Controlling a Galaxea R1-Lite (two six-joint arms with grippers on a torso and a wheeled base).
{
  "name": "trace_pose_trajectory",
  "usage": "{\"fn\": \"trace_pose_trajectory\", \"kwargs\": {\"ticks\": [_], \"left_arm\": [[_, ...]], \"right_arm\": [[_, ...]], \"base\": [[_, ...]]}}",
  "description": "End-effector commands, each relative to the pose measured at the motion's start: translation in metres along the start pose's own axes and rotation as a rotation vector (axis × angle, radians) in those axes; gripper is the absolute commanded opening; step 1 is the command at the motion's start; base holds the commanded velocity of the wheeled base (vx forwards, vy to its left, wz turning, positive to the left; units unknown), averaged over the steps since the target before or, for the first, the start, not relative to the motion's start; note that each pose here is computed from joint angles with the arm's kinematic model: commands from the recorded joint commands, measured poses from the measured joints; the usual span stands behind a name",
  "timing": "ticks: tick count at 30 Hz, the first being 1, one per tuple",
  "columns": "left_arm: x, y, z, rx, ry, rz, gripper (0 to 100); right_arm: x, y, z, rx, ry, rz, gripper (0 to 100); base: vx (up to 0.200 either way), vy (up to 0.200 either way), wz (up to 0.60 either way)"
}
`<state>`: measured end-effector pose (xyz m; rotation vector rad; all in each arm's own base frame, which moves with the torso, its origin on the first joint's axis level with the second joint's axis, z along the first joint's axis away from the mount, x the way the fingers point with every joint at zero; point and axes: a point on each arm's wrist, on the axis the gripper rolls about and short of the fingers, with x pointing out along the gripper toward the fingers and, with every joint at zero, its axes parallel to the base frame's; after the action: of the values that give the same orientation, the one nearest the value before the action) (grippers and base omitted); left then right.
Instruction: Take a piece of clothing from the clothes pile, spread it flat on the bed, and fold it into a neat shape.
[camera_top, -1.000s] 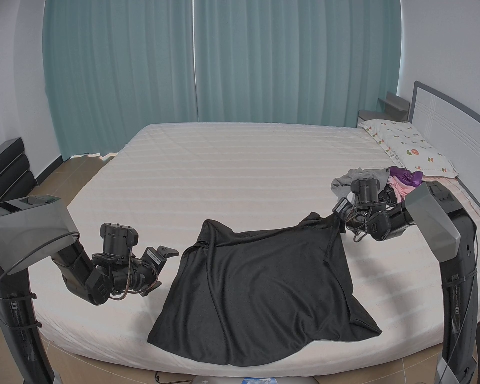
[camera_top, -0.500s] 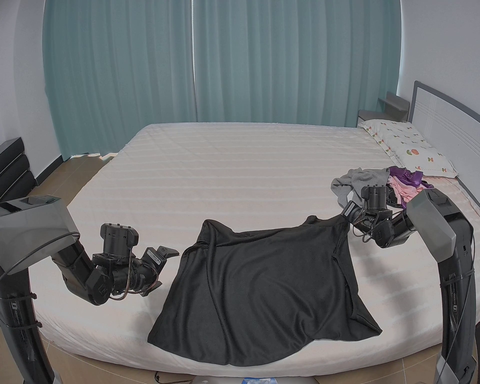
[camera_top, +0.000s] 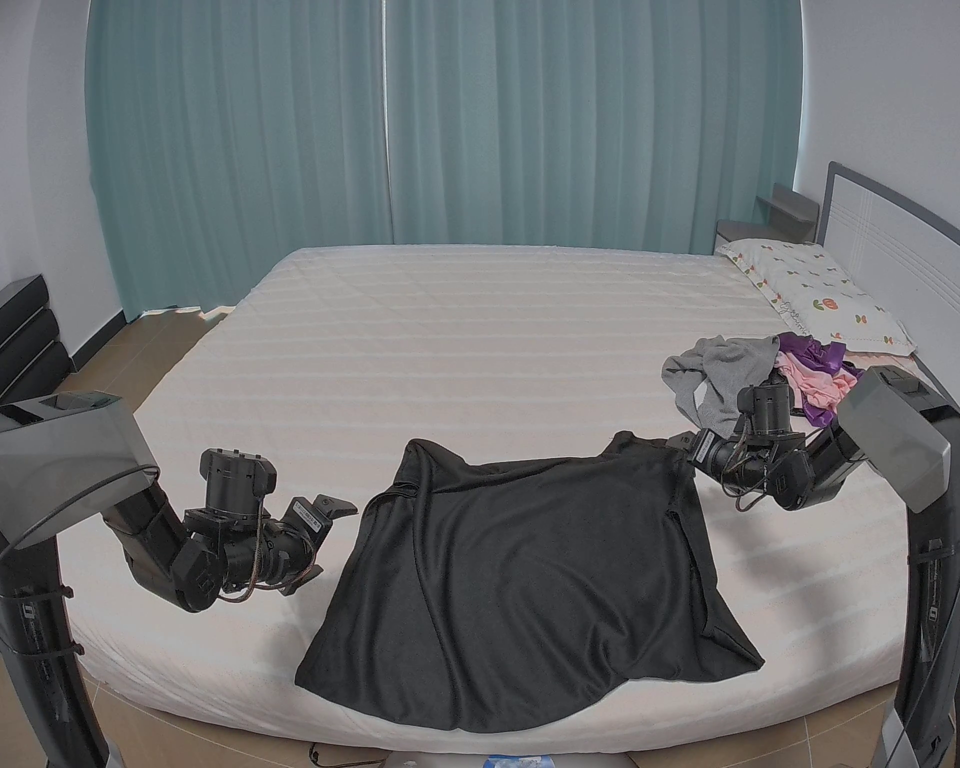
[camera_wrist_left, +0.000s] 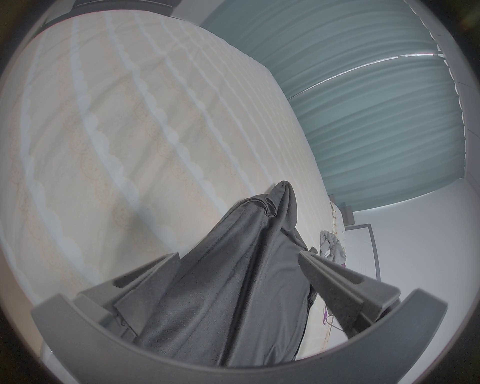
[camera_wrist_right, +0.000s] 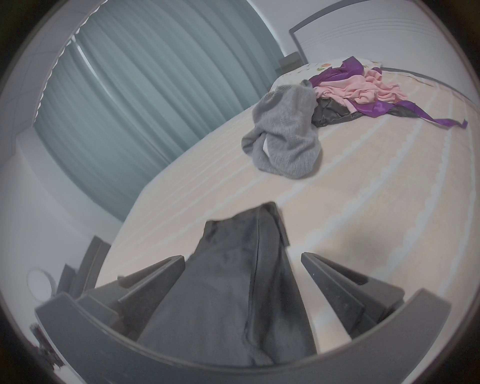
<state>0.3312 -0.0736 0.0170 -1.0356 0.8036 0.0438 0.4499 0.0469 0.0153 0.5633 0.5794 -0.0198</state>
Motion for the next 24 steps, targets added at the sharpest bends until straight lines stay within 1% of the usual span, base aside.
{"fn": "trace_pose_trajectory", "kwargs": {"ticks": [1,3,5,7,9,15,16,24], "left_arm": [[-0.001,0.001,-0.001,0.0,0.002,0.004,100],[-0.001,0.001,-0.001,0.0,0.002,0.004,100],[-0.001,0.001,-0.001,0.0,0.002,0.004,100],[-0.001,0.001,-0.001,0.0,0.001,0.005,100],[-0.001,0.001,0.0,-0.001,0.0,0.003,100],[0.0,0.001,-0.001,0.0,0.001,0.005,100],[0.0,0.002,-0.001,0.001,0.001,0.006,100],[0.0,0.002,-0.001,0.001,0.001,0.006,100]], "right_arm": [[-0.021,0.011,-0.013,-0.083,0.058,0.02,100],[-0.02,0.011,-0.022,-0.118,0.084,0.017,100],[-0.015,0.01,-0.032,-0.136,0.108,0.009,100],[-0.012,0.011,-0.036,-0.139,0.113,0.006,100],[-0.002,0.009,-0.044,-0.147,0.118,-0.019,100],[0.01,0.001,-0.048,-0.144,0.131,-0.068,100],[0.011,0.0,-0.048,-0.142,0.134,-0.072,0],[0.007,-0.007,-0.038,-0.121,0.114,-0.088,0]], "base": [[0.0,0.0,0.0],[0.0,0.0,0.0],[0.0,0.0,0.0],[0.0,0.0,0.0],[0.0,0.0,0.0],[0.0,0.0,0.0],[0.0,0.0,0.0],[0.0,0.0,0.0]]}}
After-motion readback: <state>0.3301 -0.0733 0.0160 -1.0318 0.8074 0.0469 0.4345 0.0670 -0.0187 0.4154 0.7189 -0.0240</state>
